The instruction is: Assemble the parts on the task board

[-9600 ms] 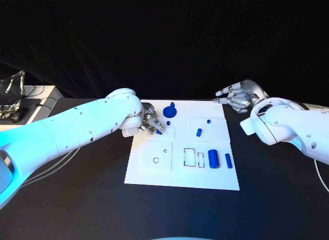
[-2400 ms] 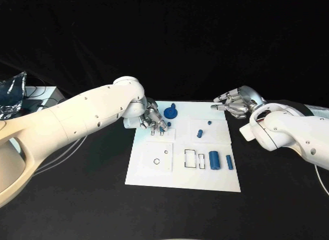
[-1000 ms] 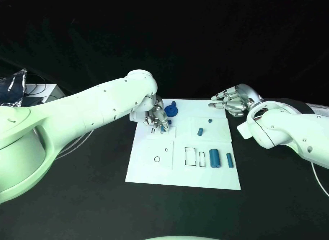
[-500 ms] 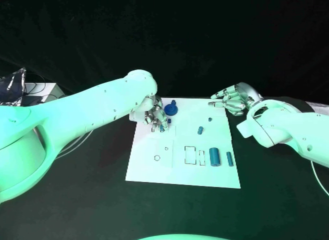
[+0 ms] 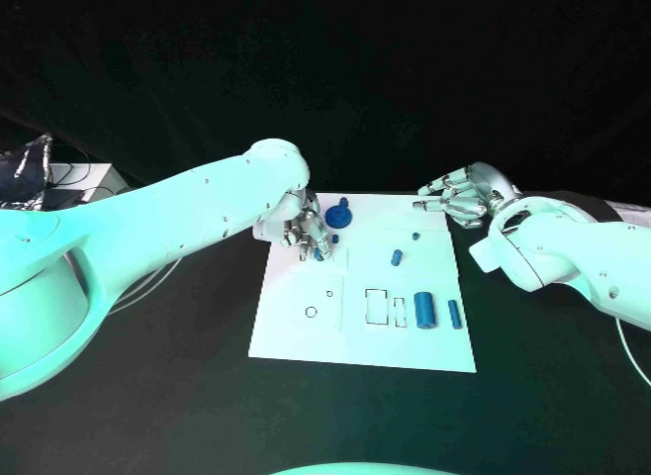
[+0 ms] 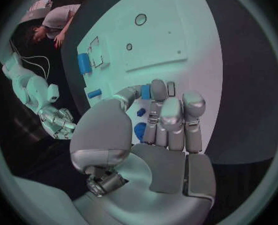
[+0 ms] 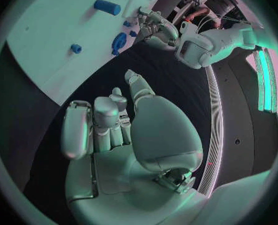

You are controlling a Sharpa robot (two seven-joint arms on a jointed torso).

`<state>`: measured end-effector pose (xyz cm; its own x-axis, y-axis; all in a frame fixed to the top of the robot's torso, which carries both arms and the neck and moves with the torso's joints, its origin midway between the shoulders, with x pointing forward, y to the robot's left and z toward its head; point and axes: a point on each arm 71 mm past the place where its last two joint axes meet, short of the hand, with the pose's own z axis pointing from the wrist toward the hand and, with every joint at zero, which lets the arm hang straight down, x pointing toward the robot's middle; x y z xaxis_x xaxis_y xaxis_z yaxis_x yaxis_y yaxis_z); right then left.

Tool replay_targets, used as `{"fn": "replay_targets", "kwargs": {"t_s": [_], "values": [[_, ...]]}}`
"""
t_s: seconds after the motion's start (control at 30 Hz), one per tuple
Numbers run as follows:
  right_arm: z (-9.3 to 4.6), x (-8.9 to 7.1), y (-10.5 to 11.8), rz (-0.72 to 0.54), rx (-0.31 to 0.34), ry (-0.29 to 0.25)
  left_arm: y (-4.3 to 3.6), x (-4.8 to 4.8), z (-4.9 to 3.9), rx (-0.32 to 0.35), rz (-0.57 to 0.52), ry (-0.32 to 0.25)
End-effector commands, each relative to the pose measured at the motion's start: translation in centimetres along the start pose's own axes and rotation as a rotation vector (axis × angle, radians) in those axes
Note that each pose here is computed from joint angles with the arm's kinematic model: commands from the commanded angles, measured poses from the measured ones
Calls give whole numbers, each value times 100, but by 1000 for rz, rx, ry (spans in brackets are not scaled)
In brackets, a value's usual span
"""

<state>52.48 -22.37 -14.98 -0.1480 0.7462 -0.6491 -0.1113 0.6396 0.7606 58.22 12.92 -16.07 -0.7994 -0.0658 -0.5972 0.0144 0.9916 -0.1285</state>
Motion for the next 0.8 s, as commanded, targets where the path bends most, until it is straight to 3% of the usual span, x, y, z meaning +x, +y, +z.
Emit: {"fn": "replay_targets", "kwargs": {"t_s": [0.03,0.8], "values": [[-4,10,13,-9,-17,11,4,28,7,-2,17,25],[-1,15,16,-9,-19,13,-8,43,26,0,9,32]]}}
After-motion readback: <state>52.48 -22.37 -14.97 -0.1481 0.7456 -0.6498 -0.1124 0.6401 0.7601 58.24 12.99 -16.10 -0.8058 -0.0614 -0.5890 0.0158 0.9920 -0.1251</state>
